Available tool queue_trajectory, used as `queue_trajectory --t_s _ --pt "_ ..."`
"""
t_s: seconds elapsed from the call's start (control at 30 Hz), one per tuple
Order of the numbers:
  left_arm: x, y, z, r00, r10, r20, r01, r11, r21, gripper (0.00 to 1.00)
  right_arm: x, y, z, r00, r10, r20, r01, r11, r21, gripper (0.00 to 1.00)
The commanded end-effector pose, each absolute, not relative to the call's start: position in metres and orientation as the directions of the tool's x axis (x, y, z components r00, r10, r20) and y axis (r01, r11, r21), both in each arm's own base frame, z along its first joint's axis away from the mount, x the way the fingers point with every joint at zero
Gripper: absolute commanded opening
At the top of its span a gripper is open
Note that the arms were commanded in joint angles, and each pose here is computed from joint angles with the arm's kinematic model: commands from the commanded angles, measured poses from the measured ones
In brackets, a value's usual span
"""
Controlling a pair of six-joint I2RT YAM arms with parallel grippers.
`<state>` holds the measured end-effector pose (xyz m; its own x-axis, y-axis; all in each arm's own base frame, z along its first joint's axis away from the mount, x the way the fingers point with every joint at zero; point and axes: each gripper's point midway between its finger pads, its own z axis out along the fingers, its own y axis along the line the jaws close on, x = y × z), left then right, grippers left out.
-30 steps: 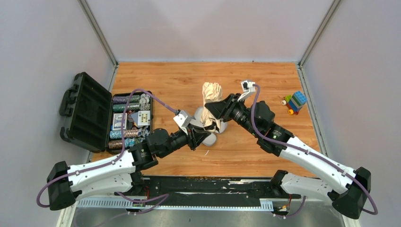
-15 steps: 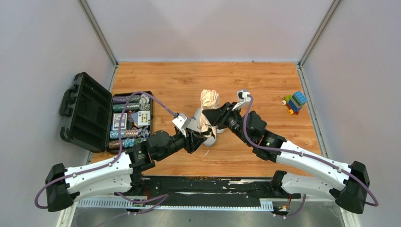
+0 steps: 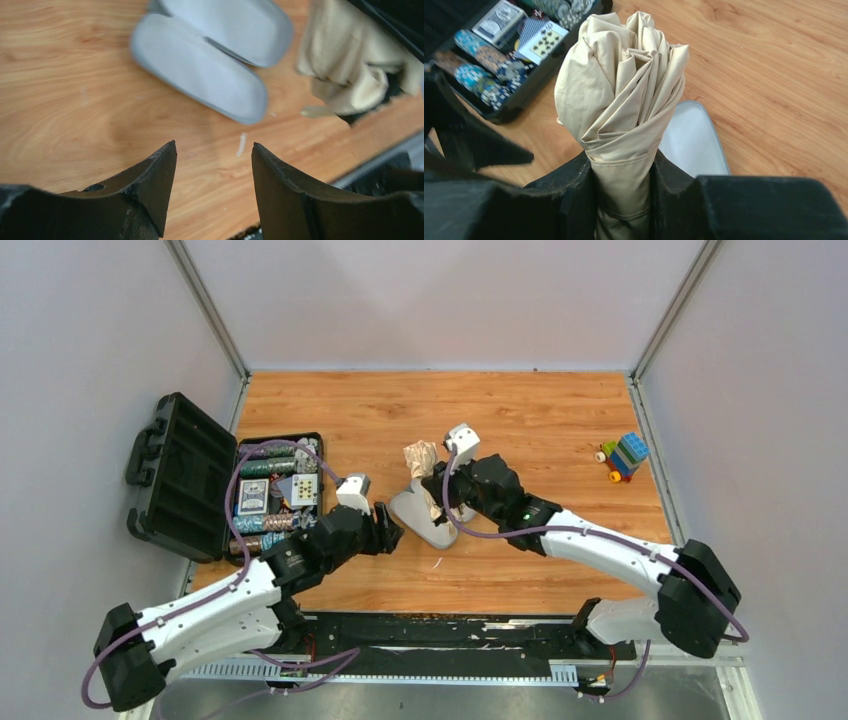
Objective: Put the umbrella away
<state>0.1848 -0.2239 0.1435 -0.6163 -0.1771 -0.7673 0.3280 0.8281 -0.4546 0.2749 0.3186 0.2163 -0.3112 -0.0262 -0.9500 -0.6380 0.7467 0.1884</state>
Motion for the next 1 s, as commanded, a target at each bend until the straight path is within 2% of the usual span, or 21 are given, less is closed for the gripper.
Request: queue_trajectory --t_s 0.0,0.23,0.5,0.7,0.83,0.97 --pt "0.214 -0.193 0.117 -0.656 -0.332 -0.678 0.082 0.862 -0.501 0.64 0.295 0.342 0.248 -0.078 -0.051 -0.996 -0.761 0.649 0.026 0.0" --pt "0.259 -0.203 0.119 -0.622 -0.441 -0.647 0.053 0.801 -0.597 0.68 0.319 0.362 0.245 0.046 -0.024 -0.999 -0.765 0.642 -0.05 0.0" --pt "0.282 -0.205 0.079 -0.65 -0.45 -0.613 -0.022 0.816 -0.577 0.68 0.333 0.371 0.203 0.026 -0.034 -0.999 -0.749 0.661 -0.042 0.0" --pt "0.292 -0.217 0.065 -0.659 -0.455 -0.599 -0.003 0.798 -0.603 0.66 0.322 0.368 0.161 -0.059 -0.056 -0.997 -0.758 0.652 0.008 0.0" --pt "0.297 -0.22 0.06 -0.659 -0.442 -0.608 0.014 0.802 -0.597 0.61 0.309 0.361 0.139 -0.157 -0.068 -0.985 -0.758 0.648 0.076 0.0" --pt "0.3 -0.22 0.054 -0.664 -0.419 -0.619 0.02 0.818 -0.575 0.42 0.297 0.347 0.126 -0.221 -0.065 -0.973 -0.739 0.662 0.123 0.0"
